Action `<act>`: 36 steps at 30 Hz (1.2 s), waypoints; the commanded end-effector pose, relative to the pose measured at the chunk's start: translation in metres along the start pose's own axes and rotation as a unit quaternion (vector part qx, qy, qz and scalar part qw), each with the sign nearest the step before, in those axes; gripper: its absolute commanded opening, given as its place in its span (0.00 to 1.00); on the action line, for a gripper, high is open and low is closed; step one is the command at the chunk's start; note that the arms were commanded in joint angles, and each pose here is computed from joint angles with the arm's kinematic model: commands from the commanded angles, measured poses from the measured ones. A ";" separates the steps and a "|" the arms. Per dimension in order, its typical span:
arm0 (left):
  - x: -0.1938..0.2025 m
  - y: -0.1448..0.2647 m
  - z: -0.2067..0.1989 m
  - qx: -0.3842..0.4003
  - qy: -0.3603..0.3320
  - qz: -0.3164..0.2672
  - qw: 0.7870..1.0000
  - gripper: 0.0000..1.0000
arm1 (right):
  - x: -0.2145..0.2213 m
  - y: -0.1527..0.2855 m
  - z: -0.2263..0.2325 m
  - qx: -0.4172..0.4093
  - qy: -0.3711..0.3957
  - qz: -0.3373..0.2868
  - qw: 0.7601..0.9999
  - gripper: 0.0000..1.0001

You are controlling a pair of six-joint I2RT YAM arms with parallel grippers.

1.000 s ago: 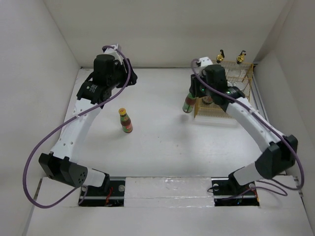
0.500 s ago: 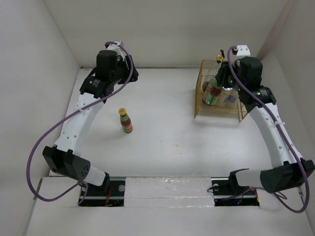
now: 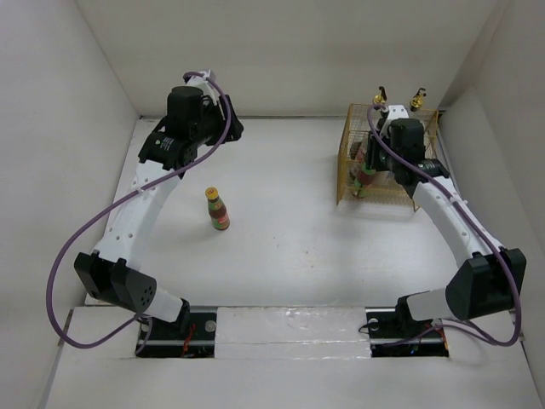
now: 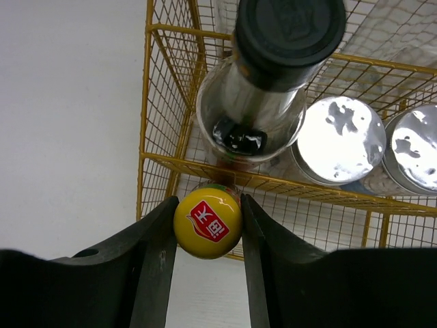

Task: Organize the condiment bottles

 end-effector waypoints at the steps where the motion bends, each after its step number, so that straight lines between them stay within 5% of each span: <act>1: -0.014 0.008 -0.008 0.018 0.003 -0.028 0.999 0.55 | -0.035 0.006 0.007 -0.003 -0.002 -0.076 0.997 0.30; 5: -0.010 0.006 -0.009 0.021 0.007 -0.022 1.000 0.55 | -0.039 0.011 0.004 0.010 -0.001 -0.067 0.998 0.68; 8: -0.010 0.006 -0.007 0.016 0.008 -0.024 1.000 0.55 | -0.065 0.028 0.007 0.021 0.009 -0.095 0.995 0.84; 13: -0.025 0.017 -0.007 0.005 0.014 -0.043 0.999 0.55 | -0.108 0.063 0.042 -0.033 0.031 -0.153 0.987 0.87; 16: -0.038 0.024 -0.003 -0.021 0.035 -0.062 0.997 0.55 | -0.102 0.066 0.109 -0.163 0.085 -0.154 0.971 0.73; 17: -0.041 0.030 -0.001 -0.031 0.044 -0.069 0.996 0.55 | -0.094 0.068 0.140 -0.209 0.098 -0.150 0.961 0.61; 18: -0.046 0.032 0.000 -0.038 0.051 -0.077 0.995 0.55 | -0.081 0.056 0.159 -0.240 0.108 -0.129 0.956 0.36; 19: -0.047 0.037 0.003 -0.047 0.059 -0.081 0.994 0.55 | -0.071 0.054 0.177 -0.273 0.117 -0.116 0.948 0.23; 22: -0.057 0.051 0.018 -0.105 0.114 -0.116 0.981 0.55 | -0.040 0.058 0.242 -0.372 0.140 -0.096 0.913 0.05; 24: -0.063 0.067 0.031 -0.142 0.149 -0.137 0.969 0.55 | -0.022 0.068 0.280 -0.416 0.154 -0.095 0.891 0.15; 25: -0.066 0.070 0.038 -0.155 0.162 -0.144 0.964 0.55 | -0.008 0.061 0.294 -0.430 0.160 -0.083 0.885 0.28; 26: -0.062 0.075 0.041 -0.165 0.169 -0.140 0.962 0.55 | 0.001 0.061 0.306 -0.445 0.165 -0.077 0.877 0.61; 29: -0.054 0.086 0.049 -0.190 0.197 -0.141 0.951 0.56 | 0.035 0.055 0.349 -0.486 0.182 -0.051 0.853 0.93; 36: -0.023 0.108 0.060 -0.200 0.204 -0.132 0.949 0.57 | 0.081 0.039 0.408 -0.524 0.215 -0.018 0.824 0.99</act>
Point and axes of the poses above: each gripper's point midway between its finger pads, its own y axis back along the fingers, its own z axis along the line the jaws close on, x = y × z, the point moved 2 cm from there along y, back along the fingers, and after that the axes turned 5 degrees about -y, right-handed, at the moved point
